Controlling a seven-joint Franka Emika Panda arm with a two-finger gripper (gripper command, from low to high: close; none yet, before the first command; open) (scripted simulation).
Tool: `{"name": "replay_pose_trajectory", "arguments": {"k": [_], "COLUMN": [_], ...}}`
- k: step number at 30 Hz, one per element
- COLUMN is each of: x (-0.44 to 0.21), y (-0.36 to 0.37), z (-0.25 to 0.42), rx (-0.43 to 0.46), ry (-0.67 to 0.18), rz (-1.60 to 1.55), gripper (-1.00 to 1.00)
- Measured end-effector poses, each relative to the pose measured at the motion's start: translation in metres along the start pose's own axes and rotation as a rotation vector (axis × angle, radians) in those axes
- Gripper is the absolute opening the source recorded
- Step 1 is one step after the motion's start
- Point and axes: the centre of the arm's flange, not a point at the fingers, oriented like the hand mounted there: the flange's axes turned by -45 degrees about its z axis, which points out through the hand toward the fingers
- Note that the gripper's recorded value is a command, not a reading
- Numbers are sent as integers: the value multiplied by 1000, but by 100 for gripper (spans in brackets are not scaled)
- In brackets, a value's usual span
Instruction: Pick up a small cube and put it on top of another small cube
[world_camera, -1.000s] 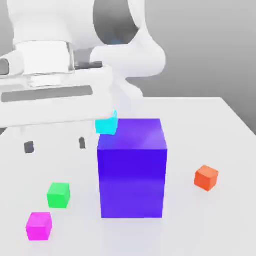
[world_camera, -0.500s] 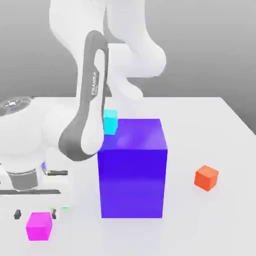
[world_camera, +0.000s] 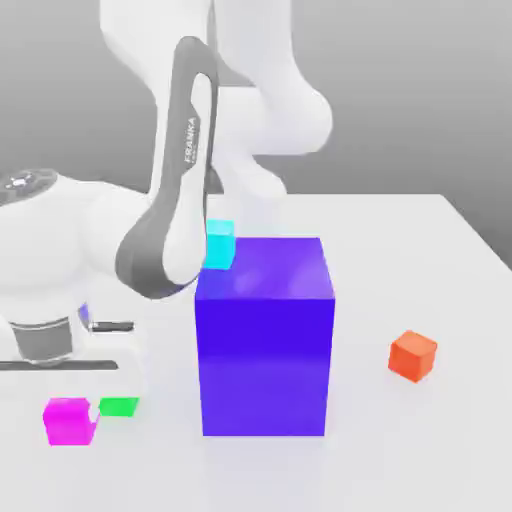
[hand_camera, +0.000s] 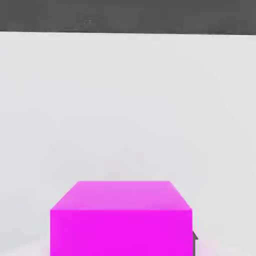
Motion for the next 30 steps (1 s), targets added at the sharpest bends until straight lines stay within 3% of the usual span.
{"name": "replay_pose_trajectory", "arguments": {"k": [15,30], "x": [-52,-105], "y": [7,6], "z": [-111,-74], "rx": [-7,4], "ry": [21,-7], "rz": [217,454], "gripper": [-100,-100]}}
